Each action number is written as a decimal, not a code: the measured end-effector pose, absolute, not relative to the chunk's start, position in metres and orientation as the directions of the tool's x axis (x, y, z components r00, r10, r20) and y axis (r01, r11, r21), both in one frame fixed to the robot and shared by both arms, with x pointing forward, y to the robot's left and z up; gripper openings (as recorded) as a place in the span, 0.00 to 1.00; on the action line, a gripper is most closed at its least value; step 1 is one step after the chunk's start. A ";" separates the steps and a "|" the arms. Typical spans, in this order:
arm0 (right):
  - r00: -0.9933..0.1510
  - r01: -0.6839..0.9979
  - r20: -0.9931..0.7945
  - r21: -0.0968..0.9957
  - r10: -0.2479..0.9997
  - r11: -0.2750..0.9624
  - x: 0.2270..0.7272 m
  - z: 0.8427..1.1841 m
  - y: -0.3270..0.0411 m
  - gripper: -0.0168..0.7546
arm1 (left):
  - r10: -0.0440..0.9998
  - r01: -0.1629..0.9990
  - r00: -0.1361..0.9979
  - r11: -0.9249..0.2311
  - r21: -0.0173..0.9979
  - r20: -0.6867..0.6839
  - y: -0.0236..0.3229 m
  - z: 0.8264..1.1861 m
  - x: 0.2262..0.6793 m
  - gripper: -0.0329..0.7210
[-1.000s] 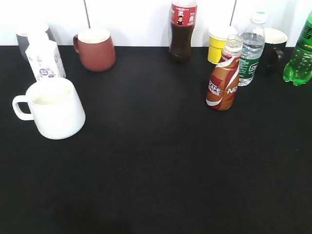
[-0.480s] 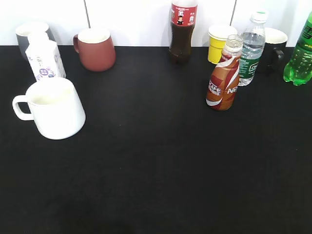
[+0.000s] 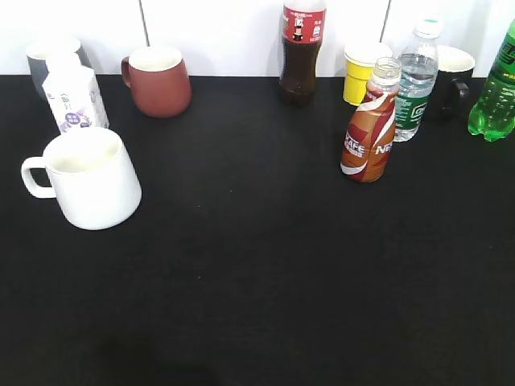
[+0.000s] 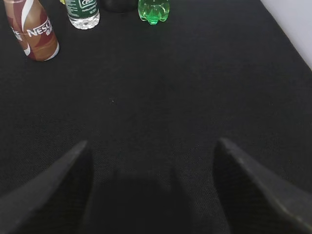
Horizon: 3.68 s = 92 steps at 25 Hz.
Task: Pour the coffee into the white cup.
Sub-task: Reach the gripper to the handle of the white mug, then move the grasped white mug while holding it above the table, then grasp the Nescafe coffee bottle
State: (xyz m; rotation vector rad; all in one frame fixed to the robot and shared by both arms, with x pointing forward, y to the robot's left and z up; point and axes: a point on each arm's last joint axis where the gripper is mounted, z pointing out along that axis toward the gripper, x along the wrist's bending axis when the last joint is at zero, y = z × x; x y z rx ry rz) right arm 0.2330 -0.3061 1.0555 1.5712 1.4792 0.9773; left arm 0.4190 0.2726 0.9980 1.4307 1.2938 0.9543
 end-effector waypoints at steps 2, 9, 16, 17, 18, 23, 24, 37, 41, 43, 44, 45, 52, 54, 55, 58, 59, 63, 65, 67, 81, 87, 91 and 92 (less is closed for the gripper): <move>0.039 0.423 0.034 0.905 0.999 -0.047 0.233 1.055 -0.306 0.78 | 0.989 0.295 0.143 0.003 0.956 -0.047 0.272 0.984 0.412 0.69; 0.039 0.423 0.034 0.905 0.999 -0.047 0.233 1.055 -0.306 0.78 | 0.991 0.376 0.129 -0.015 0.926 -0.036 0.268 0.945 0.438 0.67; 0.039 0.423 0.034 0.905 0.999 -0.047 0.233 1.055 -0.306 0.78 | 0.992 0.298 0.124 -0.018 0.954 -0.020 0.266 0.914 0.459 0.62; 0.039 0.423 0.034 0.905 0.999 -0.047 0.233 1.055 -0.306 0.78 | 0.992 0.290 0.123 -0.018 0.957 -0.019 0.265 0.911 0.461 0.62; 0.039 0.423 0.034 0.905 0.999 -0.047 0.233 1.055 -0.306 0.78 | 0.992 0.283 0.123 -0.018 0.959 -0.018 0.265 0.908 0.463 0.62; 0.039 0.423 0.034 0.905 0.999 -0.047 0.233 1.055 -0.306 0.78 | 0.992 0.243 0.125 -0.018 0.970 -0.013 0.261 0.895 0.485 0.60; 0.039 0.423 0.034 0.905 0.999 -0.047 0.233 1.055 -0.306 0.78 | 0.992 0.243 0.123 -0.018 0.970 -0.013 0.260 0.892 0.489 0.60; 0.039 0.423 0.034 0.905 0.999 -0.047 0.233 1.055 -0.306 0.78 | 0.979 0.184 0.203 -0.030 0.982 -0.008 0.248 0.889 0.517 0.10; 0.039 0.423 0.034 0.905 0.999 -0.047 0.233 1.055 -0.306 0.78 | 0.921 0.106 0.390 -0.065 0.992 0.019 0.232 0.921 0.509 0.10; 0.039 0.423 0.034 0.905 0.999 -0.047 0.233 1.055 -0.306 0.78 | 0.878 0.093 0.478 -0.016 0.996 -0.031 0.224 0.932 0.504 0.10; 0.039 0.423 0.034 0.905 0.999 -0.047 0.233 1.055 -0.306 0.78 | 0.838 0.108 0.543 -0.015 0.994 -0.047 0.218 0.931 0.502 0.10; 0.039 0.423 0.034 0.905 0.999 -0.047 0.233 1.055 -0.306 0.78 | 0.795 0.105 0.604 -0.016 0.994 -0.051 0.211 0.934 0.504 0.10; 0.012 0.211 -0.020 0.977 1.000 0.017 0.254 1.084 -0.305 0.78 | 0.704 0.069 0.710 -0.053 0.996 -0.012 0.195 0.954 0.527 0.10; -0.007 0.103 -0.062 0.993 0.998 0.063 0.296 1.102 -0.301 0.78 | 0.703 0.069 0.711 -0.053 0.996 -0.012 0.195 0.954 0.527 0.10; -0.022 0.080 -0.089 0.993 0.996 0.091 0.321 1.103 -0.298 0.78 | 0.704 0.070 0.711 -0.052 0.996 -0.013 0.195 0.954 0.527 0.10; -0.118 -0.088 -0.148 0.987 0.982 0.138 0.388 1.082 -0.283 0.78 | 0.704 0.070 0.711 -0.052 0.996 -0.013 0.195 0.954 0.527 0.10; -0.163 -0.113 -0.152 0.985 0.975 0.134 0.403 1.062 -0.278 0.78 | 0.704 0.070 0.711 -0.052 0.996 -0.013 0.195 0.954 0.527 0.10; -0.354 -0.014 -0.070 0.998 0.933 0.069 0.444 0.995 -0.259 0.78 | 0.704 0.070 0.710 -0.052 0.996 -0.013 0.195 0.954 0.527 0.10; -0.440 0.109 0.055 0.994 0.896 -0.007 0.455 0.965 -0.250 0.78 | 0.704 0.070 0.710 -0.052 0.996 -0.013 0.195 0.954 0.527 0.10; -0.452 0.202 0.111 0.979 0.885 -0.020 0.459 0.944 -0.247 0.78 | 0.704 0.070 0.710 -0.052 0.996 -0.013 0.195 0.954 0.527 0.10; -0.648 0.200 0.037 0.972 0.761 0.123 0.558 0.897 -0.217 0.87 | 0.704 0.070 0.710 -0.052 0.996 -0.013 0.195 0.954 0.527 0.10; -0.657 0.199 0.041 0.973 0.753 0.121 0.583 0.880 -0.204 0.85 | 0.704 0.070 0.710 -0.052 0.996 -0.013 0.195 0.954 0.527 0.10; -0.658 0.199 0.041 0.972 0.752 0.122 0.583 0.880 -0.204 0.69 | 0.704 0.070 0.710 -0.052 0.996 -0.013 0.195 0.954 0.527 0.10; -0.657 0.199 0.040 0.972 0.753 0.122 0.583 0.880 -0.204 0.69 | 0.704 0.070 0.710 -0.052 0.996 -0.013 0.195 0.954 0.527 0.10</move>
